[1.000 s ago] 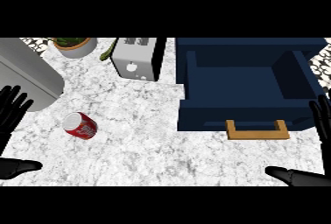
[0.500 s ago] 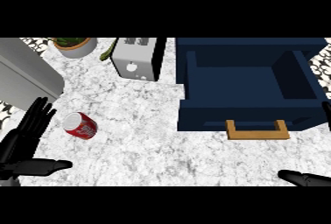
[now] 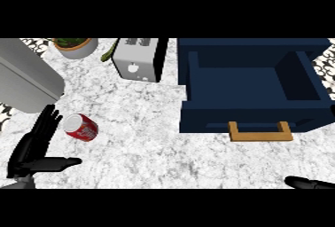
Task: Pick up the can, place it into the drawer and close the drawer
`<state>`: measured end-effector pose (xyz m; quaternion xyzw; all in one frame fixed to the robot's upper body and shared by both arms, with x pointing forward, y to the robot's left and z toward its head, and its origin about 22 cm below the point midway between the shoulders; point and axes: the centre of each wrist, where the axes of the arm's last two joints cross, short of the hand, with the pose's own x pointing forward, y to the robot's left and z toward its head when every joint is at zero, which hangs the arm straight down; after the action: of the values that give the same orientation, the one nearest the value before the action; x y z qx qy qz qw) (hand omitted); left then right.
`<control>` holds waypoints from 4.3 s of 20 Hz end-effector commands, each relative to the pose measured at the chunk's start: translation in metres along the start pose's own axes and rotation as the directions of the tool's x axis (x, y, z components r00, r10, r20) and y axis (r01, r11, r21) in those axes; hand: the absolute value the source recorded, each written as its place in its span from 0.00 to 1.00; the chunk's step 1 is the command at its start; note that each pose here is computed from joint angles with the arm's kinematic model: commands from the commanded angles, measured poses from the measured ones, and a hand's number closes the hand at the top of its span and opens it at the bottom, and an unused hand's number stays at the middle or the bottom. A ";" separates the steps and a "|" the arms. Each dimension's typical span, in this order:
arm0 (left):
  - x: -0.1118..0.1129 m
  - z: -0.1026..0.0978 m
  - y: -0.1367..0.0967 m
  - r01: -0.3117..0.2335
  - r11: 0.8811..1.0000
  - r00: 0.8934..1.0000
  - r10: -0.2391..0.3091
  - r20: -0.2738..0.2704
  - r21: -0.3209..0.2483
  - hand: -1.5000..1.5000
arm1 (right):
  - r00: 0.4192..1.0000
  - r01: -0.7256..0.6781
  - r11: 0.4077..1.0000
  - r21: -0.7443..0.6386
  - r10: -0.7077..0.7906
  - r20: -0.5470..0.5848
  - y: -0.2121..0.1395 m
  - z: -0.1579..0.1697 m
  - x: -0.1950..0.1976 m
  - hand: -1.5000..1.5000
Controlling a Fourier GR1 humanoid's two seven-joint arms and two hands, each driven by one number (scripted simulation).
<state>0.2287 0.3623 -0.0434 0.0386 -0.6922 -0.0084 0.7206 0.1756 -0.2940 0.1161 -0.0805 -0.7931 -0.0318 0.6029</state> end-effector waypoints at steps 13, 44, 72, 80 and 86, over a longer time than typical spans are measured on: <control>-0.065 -0.033 -0.001 -0.020 0.998 0.997 0.025 -0.068 0.063 0.00 | 1.000 -0.020 1.000 0.004 0.020 0.000 -0.006 -0.002 0.023 0.00; -0.054 -0.076 -0.020 -0.139 0.972 0.990 0.142 0.003 -0.188 1.00 | 0.999 -0.022 1.000 -0.008 0.022 0.029 -0.002 -0.012 0.029 0.00; 0.096 -0.164 -0.224 -0.115 0.973 0.979 0.146 0.143 -0.201 1.00 | 0.995 -0.085 0.995 -0.047 0.087 0.040 -0.008 0.001 0.040 0.00; 0.207 -0.167 -0.263 -0.100 0.972 0.973 0.141 0.186 -0.212 1.00 | 0.995 -0.085 0.995 -0.053 0.087 0.046 -0.024 0.002 0.028 0.00; 0.254 -0.152 -0.306 -0.060 0.969 0.972 0.111 0.206 -0.239 1.00 | 0.996 -0.066 0.996 -0.063 0.070 0.048 -0.002 -0.013 0.041 0.00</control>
<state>0.4168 0.0740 0.1565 -0.0739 -0.7584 -0.0508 0.6456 0.1674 -0.3047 0.1541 -0.1266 -0.8021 -0.0273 0.5829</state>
